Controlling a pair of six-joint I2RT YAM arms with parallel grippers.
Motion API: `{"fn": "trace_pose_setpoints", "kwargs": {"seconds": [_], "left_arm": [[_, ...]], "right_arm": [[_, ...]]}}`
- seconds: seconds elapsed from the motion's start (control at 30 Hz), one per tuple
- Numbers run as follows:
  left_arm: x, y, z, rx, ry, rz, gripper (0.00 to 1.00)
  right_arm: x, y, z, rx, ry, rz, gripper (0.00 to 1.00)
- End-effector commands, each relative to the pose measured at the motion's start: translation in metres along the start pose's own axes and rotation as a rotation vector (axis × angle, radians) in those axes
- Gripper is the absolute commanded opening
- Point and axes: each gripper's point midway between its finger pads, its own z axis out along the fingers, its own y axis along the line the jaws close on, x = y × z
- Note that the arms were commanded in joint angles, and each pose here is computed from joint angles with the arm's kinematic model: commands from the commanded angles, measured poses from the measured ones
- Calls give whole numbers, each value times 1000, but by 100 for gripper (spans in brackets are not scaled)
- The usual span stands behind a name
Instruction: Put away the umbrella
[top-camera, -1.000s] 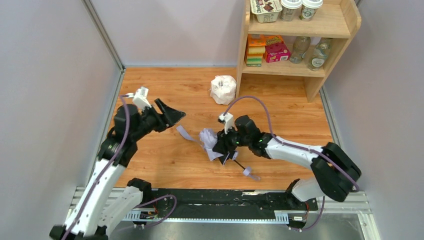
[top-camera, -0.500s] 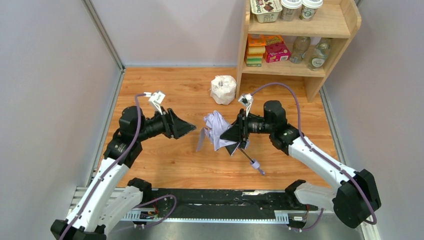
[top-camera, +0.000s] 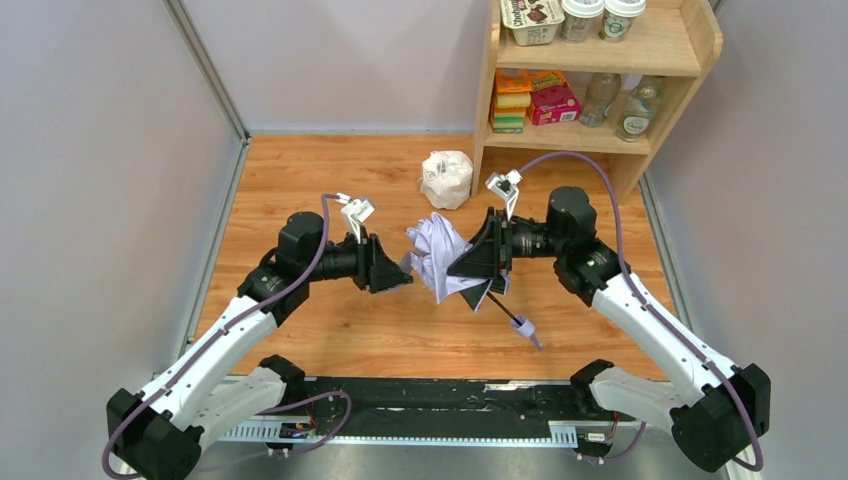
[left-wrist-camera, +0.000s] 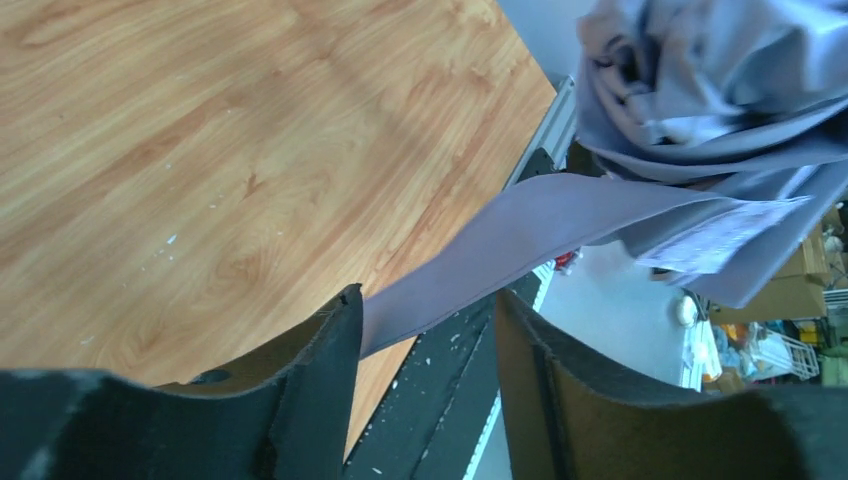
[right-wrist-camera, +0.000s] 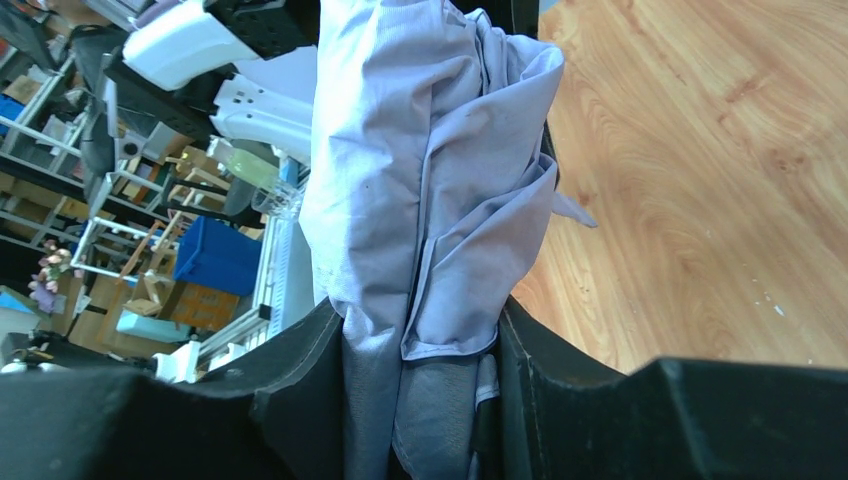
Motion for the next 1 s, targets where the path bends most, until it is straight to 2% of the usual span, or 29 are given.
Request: {"fn": "trace_pose_setpoints", "kwargs": {"seconds": [0.0, 0.1, 0.17, 0.27, 0.33, 0.53, 0.67, 0.77, 0.83, 0.87, 0.9, 0.93, 0.97], "left_arm": [[-2, 2, 1, 3, -10, 72, 46], [-1, -6, 4, 61, -11, 73, 11], [5, -10, 7, 98, -4, 75, 0], [23, -28, 11, 225, 11, 66, 0], [28, -31, 11, 253, -5, 56, 0], [40, 5, 15, 57, 54, 31, 0], [29, 26, 27, -45, 44, 17, 0], [23, 45, 36, -123, 26, -17, 0], [16, 53, 37, -187, 15, -40, 6], [16, 61, 33, -242, 11, -56, 17], [13, 59, 31, -250, -2, -56, 22], [8, 62, 24, -291, -36, -60, 41], [6, 62, 20, -311, -52, -65, 49]], "right_arm": [[-24, 43, -11, -91, -6, -17, 0], [-32, 49, -13, -100, -7, 19, 0], [-37, 49, -14, -100, -8, 52, 0], [-44, 45, -14, -93, -22, 70, 0], [-51, 50, -13, -126, -38, 58, 0], [-47, 67, -17, -193, -12, 163, 0], [-52, 87, -23, -294, -34, 244, 0], [-53, 84, -22, -267, -33, 238, 0], [-52, 78, -20, -223, -24, 221, 0], [-54, 74, -20, -190, -28, 202, 0], [-53, 65, -19, -132, -25, 183, 0], [-48, 52, -19, -65, -11, 181, 0], [-48, 45, -19, -31, -10, 170, 0]]}}
